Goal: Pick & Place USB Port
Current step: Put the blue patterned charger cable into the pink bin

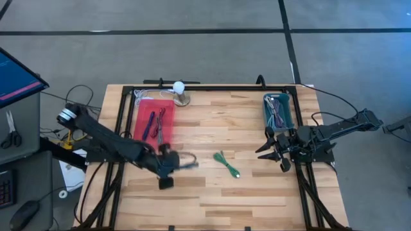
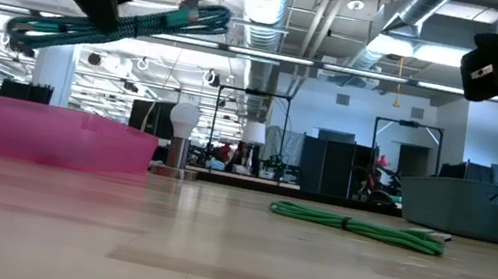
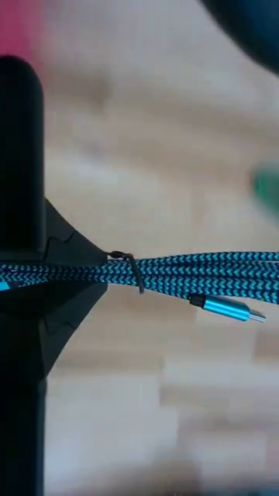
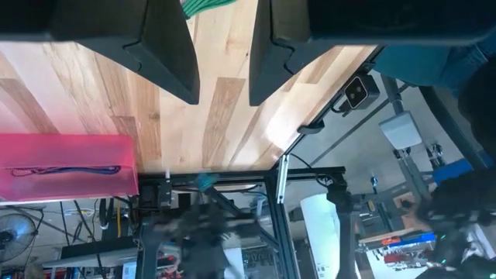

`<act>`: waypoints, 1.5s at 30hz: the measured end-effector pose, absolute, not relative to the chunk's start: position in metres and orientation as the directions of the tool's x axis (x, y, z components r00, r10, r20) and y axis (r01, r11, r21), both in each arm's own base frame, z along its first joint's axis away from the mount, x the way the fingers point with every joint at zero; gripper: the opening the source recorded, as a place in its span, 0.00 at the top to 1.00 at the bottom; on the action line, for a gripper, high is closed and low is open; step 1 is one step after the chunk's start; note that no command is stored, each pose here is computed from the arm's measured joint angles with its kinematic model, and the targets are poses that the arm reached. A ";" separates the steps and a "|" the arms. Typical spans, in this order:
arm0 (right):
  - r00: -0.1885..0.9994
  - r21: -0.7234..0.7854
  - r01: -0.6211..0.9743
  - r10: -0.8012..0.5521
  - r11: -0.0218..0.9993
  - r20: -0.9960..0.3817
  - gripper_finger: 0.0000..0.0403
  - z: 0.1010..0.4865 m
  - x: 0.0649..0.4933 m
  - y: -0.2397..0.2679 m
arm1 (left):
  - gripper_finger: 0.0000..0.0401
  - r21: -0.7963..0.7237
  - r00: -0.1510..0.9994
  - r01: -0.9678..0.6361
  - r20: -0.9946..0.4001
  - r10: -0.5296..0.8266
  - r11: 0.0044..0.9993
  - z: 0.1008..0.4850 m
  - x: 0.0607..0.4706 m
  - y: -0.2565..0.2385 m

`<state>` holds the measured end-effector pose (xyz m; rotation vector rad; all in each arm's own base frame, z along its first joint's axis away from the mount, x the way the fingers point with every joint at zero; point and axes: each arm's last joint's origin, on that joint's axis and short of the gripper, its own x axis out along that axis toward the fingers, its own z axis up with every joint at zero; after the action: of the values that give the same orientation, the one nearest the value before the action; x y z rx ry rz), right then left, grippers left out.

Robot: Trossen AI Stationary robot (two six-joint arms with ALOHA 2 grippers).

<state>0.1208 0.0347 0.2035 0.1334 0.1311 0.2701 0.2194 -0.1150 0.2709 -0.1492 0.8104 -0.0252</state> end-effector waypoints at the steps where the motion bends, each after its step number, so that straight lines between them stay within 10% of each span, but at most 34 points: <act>1: 0.955 0.149 -0.256 0.274 0.955 -0.111 0.73 0.204 0.121 0.035 | 0.96 -0.111 0.691 -0.069 -0.722 -0.033 0.991 0.275 0.213 -0.108; 15: 0.955 0.149 -0.256 0.274 0.955 -0.111 0.73 0.203 0.121 0.035 | 0.96 -0.002 0.759 -0.424 -0.546 0.355 0.905 0.319 0.143 -0.024; 45: 0.955 0.149 -0.255 0.273 0.955 -0.119 0.73 0.203 0.121 0.035 | 0.96 -0.077 0.342 -0.914 -0.675 0.654 0.399 0.205 0.101 0.043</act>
<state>0.1207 0.0346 0.2026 0.1325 0.1396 0.2689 0.1011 0.0429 0.2050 -0.4935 0.6127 1.0739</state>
